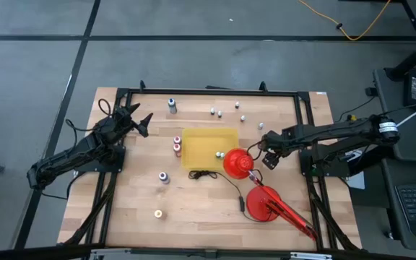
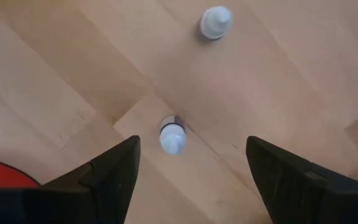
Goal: Pick & Place food coloring
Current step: Put the small purple food coloring bottle into the yellow container
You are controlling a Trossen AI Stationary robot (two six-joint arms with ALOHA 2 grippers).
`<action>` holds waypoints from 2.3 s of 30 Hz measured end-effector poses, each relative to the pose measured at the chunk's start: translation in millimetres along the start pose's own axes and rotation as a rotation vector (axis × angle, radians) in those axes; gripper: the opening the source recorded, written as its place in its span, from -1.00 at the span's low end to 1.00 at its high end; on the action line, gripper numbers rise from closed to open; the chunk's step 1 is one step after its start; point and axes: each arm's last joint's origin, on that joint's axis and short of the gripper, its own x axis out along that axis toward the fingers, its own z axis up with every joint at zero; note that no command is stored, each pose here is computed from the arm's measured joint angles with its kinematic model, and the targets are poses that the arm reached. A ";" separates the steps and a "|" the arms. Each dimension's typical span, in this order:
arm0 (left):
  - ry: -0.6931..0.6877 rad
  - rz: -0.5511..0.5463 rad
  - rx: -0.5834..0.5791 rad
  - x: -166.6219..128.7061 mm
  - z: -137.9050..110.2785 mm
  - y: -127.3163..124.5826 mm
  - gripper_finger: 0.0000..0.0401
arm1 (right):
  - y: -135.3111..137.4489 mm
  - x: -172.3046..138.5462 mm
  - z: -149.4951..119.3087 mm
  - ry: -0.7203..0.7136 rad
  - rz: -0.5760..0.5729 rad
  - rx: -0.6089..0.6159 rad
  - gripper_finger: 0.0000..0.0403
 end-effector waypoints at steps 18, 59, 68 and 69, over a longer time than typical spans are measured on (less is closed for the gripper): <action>0.000 0.000 0.000 0.0 0.0 0.0 0.82 | 9.8 25.8 -1.6 -0.033 0.035 -0.081 0.46; 0.001 0.000 0.000 0.0 -0.1 0.0 0.82 | 6.0 21.7 -5.8 0.019 0.023 -0.056 -0.67; 0.001 0.000 0.000 0.0 -0.1 0.0 0.82 | -3.7 -16.2 4.4 -0.007 0.009 -0.053 -0.71; 0.000 0.000 0.000 0.0 -0.1 0.0 0.82 | -5.6 -21.3 6.4 -0.007 0.006 -0.046 -0.71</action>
